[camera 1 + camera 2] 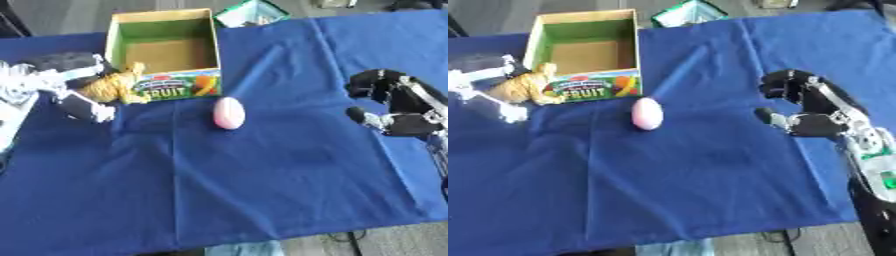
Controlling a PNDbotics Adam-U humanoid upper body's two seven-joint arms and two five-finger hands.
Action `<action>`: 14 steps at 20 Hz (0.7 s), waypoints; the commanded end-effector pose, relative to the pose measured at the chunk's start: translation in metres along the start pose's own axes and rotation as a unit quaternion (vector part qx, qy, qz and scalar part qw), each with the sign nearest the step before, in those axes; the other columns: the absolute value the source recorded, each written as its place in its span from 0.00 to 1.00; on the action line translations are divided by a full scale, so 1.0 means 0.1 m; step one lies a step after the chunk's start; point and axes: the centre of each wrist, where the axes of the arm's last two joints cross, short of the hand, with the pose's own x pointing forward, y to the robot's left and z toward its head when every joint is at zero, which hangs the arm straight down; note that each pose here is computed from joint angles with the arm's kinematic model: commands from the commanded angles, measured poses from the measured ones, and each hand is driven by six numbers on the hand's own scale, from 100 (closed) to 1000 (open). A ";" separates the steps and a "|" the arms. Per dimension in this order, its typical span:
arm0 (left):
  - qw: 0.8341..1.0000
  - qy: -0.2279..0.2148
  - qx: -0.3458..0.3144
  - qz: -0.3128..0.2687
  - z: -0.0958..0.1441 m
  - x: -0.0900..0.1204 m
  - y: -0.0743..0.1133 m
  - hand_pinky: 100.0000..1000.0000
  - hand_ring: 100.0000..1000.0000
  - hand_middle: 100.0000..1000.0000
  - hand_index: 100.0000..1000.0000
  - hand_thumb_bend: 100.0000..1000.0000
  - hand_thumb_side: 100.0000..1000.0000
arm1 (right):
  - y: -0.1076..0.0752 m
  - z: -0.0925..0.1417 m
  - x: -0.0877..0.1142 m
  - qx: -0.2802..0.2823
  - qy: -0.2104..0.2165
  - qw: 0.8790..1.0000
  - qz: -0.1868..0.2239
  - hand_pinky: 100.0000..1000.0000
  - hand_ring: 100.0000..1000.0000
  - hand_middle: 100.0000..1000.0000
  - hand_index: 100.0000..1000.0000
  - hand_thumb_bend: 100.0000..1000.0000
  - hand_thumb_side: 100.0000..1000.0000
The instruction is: Pick up objects on the table and place them in the box.
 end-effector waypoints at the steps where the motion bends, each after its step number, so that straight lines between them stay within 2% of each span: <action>1: 0.999 0.020 0.021 -0.023 0.07 -0.08 0.19 0.63 0.37 0.36 0.66 0.00 0.10 | -0.09 -0.01 0.07 0.001 -0.005 1.000 0.016 0.78 0.79 0.57 0.73 0.38 0.09; 3: 0.999 0.024 0.025 -0.024 0.06 -0.11 0.20 0.62 0.38 0.36 0.66 0.00 0.09 | -0.09 -0.01 0.06 0.002 -0.003 1.000 0.016 0.78 0.79 0.57 0.73 0.38 0.09; 8: 0.995 0.064 0.072 -0.015 -0.09 -0.16 0.42 0.62 0.38 0.36 0.66 0.00 0.09 | -0.07 -0.03 0.07 0.011 -0.004 1.000 0.017 0.78 0.79 0.57 0.73 0.38 0.09; 14: 0.988 0.105 0.114 0.006 -0.31 -0.22 0.50 0.62 0.39 0.37 0.66 0.00 0.08 | -0.07 -0.05 0.08 0.016 -0.007 1.000 0.020 0.78 0.79 0.57 0.73 0.38 0.09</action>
